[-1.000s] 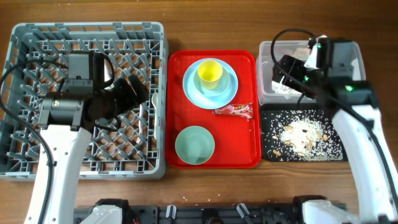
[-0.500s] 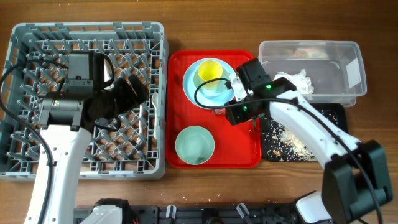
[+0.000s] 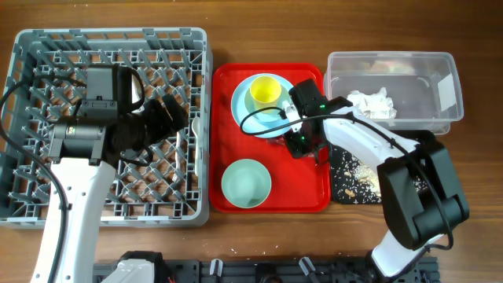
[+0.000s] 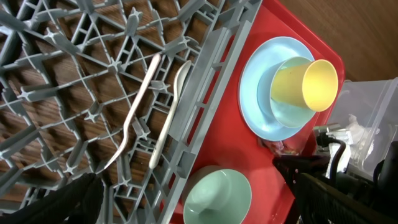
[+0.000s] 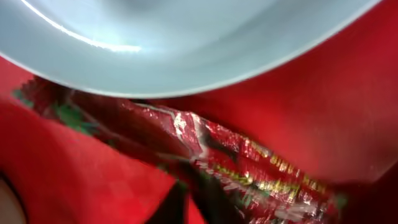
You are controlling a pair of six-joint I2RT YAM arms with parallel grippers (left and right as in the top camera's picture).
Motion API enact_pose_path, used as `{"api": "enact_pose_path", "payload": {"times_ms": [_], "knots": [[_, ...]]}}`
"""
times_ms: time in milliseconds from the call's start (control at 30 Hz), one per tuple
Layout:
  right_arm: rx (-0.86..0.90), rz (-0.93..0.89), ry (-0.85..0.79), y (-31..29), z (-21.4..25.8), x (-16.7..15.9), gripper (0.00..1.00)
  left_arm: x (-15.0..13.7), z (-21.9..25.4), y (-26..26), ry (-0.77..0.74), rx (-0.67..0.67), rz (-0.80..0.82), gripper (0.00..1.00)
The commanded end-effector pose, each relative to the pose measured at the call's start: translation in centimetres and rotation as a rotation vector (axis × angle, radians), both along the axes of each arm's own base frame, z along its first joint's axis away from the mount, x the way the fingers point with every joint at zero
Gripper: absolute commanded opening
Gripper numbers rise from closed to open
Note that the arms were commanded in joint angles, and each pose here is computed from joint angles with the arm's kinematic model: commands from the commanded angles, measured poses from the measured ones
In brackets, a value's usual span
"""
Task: Sort waste into correct bins and load items into the dishwasher rack
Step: 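Grasp the red candy wrapper with right gripper and drop it in the bin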
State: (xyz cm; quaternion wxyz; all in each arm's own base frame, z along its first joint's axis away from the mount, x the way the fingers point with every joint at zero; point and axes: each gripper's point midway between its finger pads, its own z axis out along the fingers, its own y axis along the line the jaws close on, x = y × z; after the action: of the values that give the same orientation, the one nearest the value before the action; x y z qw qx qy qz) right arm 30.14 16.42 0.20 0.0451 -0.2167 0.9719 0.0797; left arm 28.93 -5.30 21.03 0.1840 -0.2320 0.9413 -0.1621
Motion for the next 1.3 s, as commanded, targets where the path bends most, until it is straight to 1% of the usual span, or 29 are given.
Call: {"api": "enact_pose_path", "payload": {"times_ms": [0, 67, 133, 200, 233, 300, 333, 367, 433, 500, 600, 667, 733, 800, 867, 900, 933, 967, 1067, 1100, 1200, 1233, 1267], "knots": [[0.046, 0.005, 0.072, 0.7, -0.7, -1.5, 0.04, 0.0, 0.5, 0.2, -0.018, 0.0, 0.014, 1.0], [0.184, 0.023, 0.087, 2.9, 1.3, -1.9, 0.04, 0.0, 0.5, 0.2, -0.018, 0.0, 0.014, 1.0], [0.326, 0.053, 0.034, 4.9, 5.1, -1.7, 0.04, 0.0, 0.5, 0.2, -0.018, 0.0, 0.013, 1.0], [0.349, 0.036, -0.067, 4.7, 8.4, -0.9, 0.04, 0.0, 0.5, 0.2, -0.018, 0.0, 0.014, 1.0], [0.337, 0.021, -0.128, 4.1, 9.9, -0.4, 0.04, 0.0, 0.5, 0.2, -0.018, 0.0, 0.014, 1.0], [0.264, -0.119, -0.274, 1.1, 12.8, 1.7, 0.04, 0.0, 0.5, 0.2, -0.018, 0.0, 0.013, 1.0], [0.256, -0.167, -0.322, 0.0, 13.9, 2.4, 0.04, 0.0, 0.5, 0.2, -0.018, 0.0, 0.014, 1.0], [0.243, -0.265, -0.402, -2.3, 15.6, 3.8, 0.04, 0.0, 0.5, 0.2, -0.018, 0.0, 0.014, 1.0], [0.194, -0.42, -0.486, -6.1, 16.9, 5.6, 0.04, 0.0, 0.5, 0.2, -0.018, 0.0, 0.014, 1.0], [0.146, -0.547, -0.531, -10.4, 17.2, 7.0, 0.04, 0.0, 0.5, 0.2, -0.018, 0.0, 0.013, 1.0], [0.116, -0.672, -0.555, -14.5, 17.3, 7.8, 0.04, 0.0, 0.5, 0.2, -0.018, 0.0, 0.014, 1.0], [0.0, -0.757, -0.564, -18.1, 16.3, 7.9, 0.04, 0.0, 0.5, 0.2, -0.018, 0.0, 0.014, 1.0], [-0.079, -0.802, -0.554, -20.1, 15.1, 7.9, 0.06, 0.0, 0.5, 0.2, -0.018, 0.0, 0.013, 1.0], [-0.092, -0.811, -0.527, -20.5, 13.7, 8.3, 0.32, 0.0, 0.5, 0.2, -0.018, 0.0, 0.014, 1.0], [-0.102, -0.818, -0.535, -20.8, 13.5, 8.7, 0.63, 0.0, 0.5, 0.2, -0.018, 0.0, 0.014, 1.0], [-0.094, -0.82, -0.564, -20.9, 14.2, 9.1, 0.73, 0.0, 0.5, 0.2, -0.018, 0.0, 0.013, 1.0], [-0.081, -0.823, -0.593, -20.9, 15.2, 9.3, 0.8, 0.0, 0.5, 0.2, -0.018, 0.0, 0.013, 1.0], [-0.054, -0.82, -0.624, -20.6, 16.7, 9.2, 0.81, 0.0, 0.5, 0.2, -0.018, 0.0, 0.014, 1.0], [0.089, -0.777, -0.71, -18.7, 21.8, 7.6, 0.81, 0.0, 0.5, 0.2, -0.018, 0.0, 0.014, 1.0], [0.158, -0.749, -0.741, -17.7, 24.1, 6.2, 0.8, 0.0, 0.5, 0.2, -0.018, 0.0, 0.013, 1.0], [0.289, -0.814, -0.866, -17.1, 30.6, -0.6, 0.79, 0.0, 0.5, 0.2, -0.018, 0.0, 0.014, 1.0], [0.314, -0.842, -0.903, -17.2, 31.9, -2.6, 0.79, 0.0, 0.5, 0.2, -0.018, 0.0, 0.013, 1.0], [0.344, -0.918, -0.962, -17.9, 33.4, -5.8, 0.79, 0.0, 0.5, 0.2, -0.018, 0.0, 0.013, 1.0]]}}
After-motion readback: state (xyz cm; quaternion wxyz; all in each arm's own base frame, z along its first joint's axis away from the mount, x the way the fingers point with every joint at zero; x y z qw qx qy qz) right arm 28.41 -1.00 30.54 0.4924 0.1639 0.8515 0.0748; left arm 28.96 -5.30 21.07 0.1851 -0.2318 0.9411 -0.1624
